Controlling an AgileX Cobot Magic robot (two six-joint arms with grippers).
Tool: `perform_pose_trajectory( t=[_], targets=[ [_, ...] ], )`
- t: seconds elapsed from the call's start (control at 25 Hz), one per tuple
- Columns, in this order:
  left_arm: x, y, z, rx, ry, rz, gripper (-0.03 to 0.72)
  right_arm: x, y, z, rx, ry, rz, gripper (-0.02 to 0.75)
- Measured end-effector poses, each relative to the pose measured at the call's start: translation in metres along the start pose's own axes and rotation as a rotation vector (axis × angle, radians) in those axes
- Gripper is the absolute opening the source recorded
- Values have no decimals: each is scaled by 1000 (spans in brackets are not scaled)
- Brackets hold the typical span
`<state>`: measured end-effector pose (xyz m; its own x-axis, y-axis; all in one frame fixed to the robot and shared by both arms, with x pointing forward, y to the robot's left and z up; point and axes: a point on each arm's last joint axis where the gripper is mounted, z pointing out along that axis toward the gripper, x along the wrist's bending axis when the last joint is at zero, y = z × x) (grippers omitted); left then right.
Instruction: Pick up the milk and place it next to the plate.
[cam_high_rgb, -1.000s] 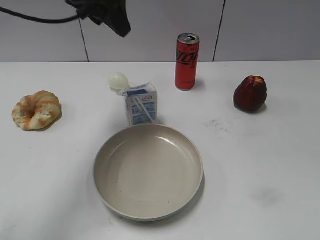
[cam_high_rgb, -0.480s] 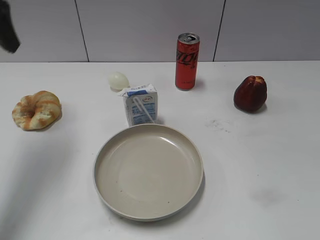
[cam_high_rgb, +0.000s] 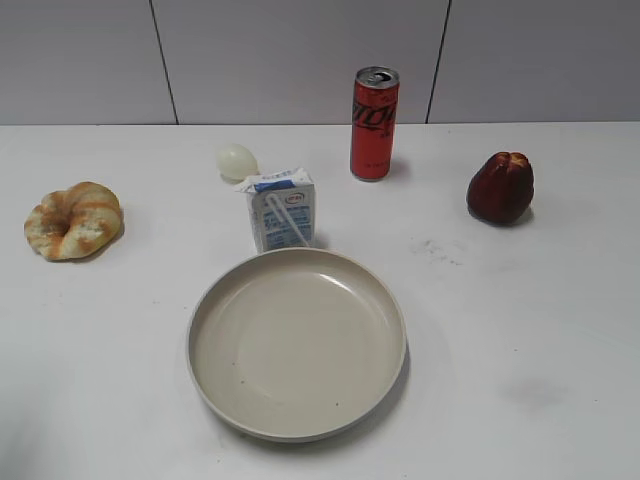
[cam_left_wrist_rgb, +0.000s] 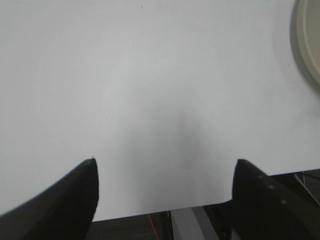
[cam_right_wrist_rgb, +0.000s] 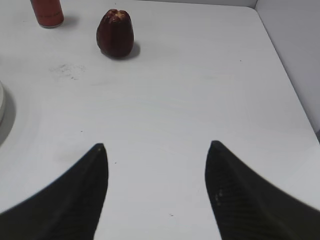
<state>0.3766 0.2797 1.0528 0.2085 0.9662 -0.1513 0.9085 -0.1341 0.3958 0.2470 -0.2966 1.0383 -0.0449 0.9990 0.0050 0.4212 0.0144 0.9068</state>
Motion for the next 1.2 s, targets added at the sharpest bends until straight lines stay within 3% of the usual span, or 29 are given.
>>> perform_pose_trajectory(
  t=[0.36, 0.84, 1.2],
  targets=[
    [-13, -77, -21, -270, 51, 63, 579, 0, 0, 0, 0, 0, 0, 467],
    [-22, -123, -48, -601, 115, 127, 568, 0, 0, 0, 0, 0, 0, 467],
    [-21, -132, -51, -652, 149, 122, 568, 0, 0, 0, 0, 0, 0, 467]
  ],
)
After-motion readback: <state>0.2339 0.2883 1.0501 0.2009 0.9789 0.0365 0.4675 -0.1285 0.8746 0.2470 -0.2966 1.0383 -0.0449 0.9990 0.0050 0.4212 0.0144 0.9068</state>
